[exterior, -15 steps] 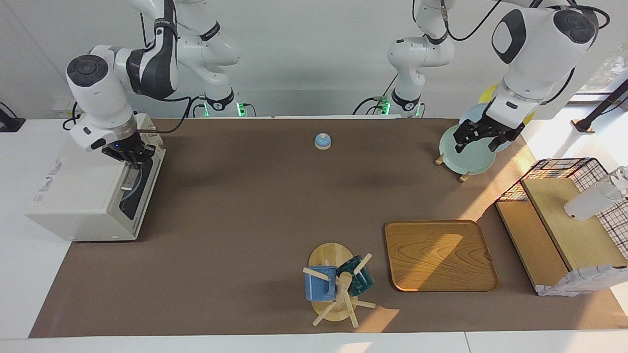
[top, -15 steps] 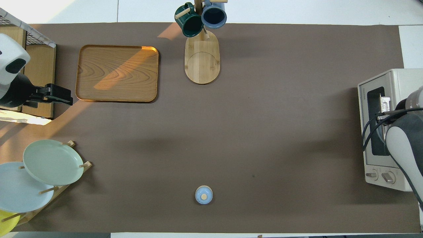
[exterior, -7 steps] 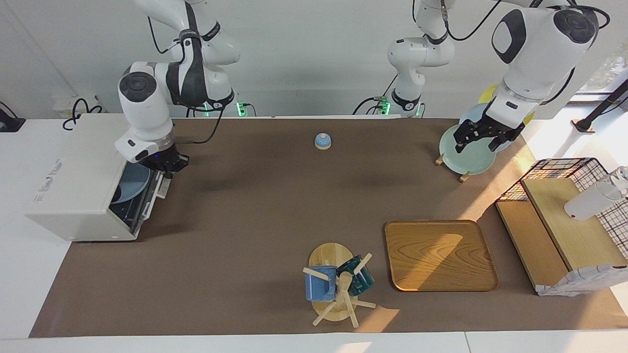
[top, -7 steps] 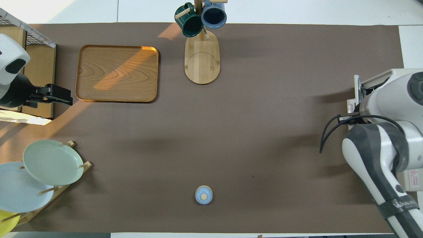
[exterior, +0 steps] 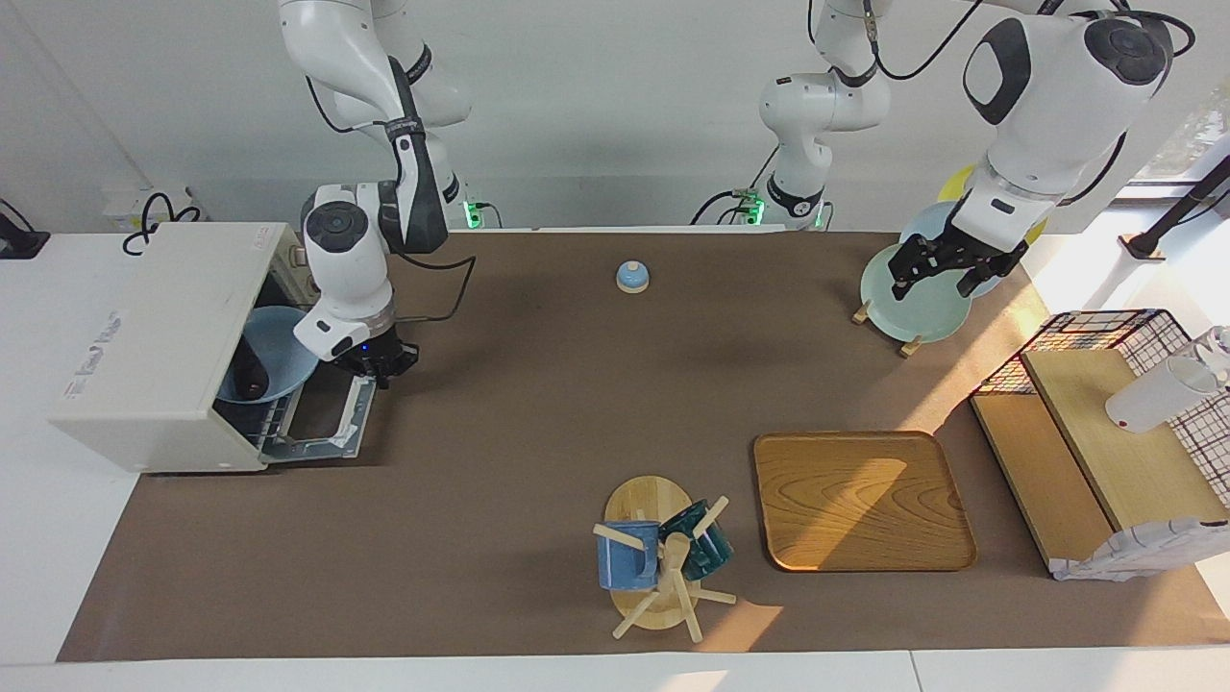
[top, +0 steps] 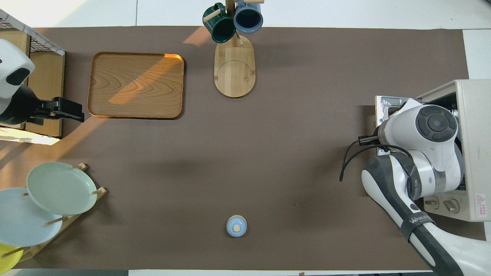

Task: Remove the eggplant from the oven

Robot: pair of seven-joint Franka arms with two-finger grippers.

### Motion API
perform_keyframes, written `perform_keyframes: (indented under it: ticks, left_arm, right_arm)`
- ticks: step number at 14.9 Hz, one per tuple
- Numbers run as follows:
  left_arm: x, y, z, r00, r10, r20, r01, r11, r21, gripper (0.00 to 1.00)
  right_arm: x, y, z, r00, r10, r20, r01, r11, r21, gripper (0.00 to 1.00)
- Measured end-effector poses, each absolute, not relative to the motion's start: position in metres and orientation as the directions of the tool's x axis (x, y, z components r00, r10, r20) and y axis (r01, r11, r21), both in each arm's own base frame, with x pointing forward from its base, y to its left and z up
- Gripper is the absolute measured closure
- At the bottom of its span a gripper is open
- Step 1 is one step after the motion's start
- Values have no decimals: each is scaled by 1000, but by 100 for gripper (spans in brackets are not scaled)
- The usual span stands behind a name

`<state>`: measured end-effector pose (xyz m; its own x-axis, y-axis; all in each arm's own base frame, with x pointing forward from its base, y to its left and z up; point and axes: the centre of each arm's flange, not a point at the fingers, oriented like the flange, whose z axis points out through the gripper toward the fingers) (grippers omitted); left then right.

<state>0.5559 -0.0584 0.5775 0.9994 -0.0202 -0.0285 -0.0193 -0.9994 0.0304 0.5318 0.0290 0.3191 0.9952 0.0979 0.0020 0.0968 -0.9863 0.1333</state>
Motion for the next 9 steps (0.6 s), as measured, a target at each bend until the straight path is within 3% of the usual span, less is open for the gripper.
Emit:
perform_keyframes:
  ticks: [8, 9]
  left_arm:
    - [556, -58, 578, 999, -20, -28, -19, -999, 30, 0]
    - [556, -58, 578, 999, -20, -28, -19, -999, 30, 0]
  right_arm:
    - [535, 27, 299, 1000, 27, -9, 28, -994, 107, 99]
    - [537, 26, 300, 1000, 9, -7, 10, -996, 93, 94]
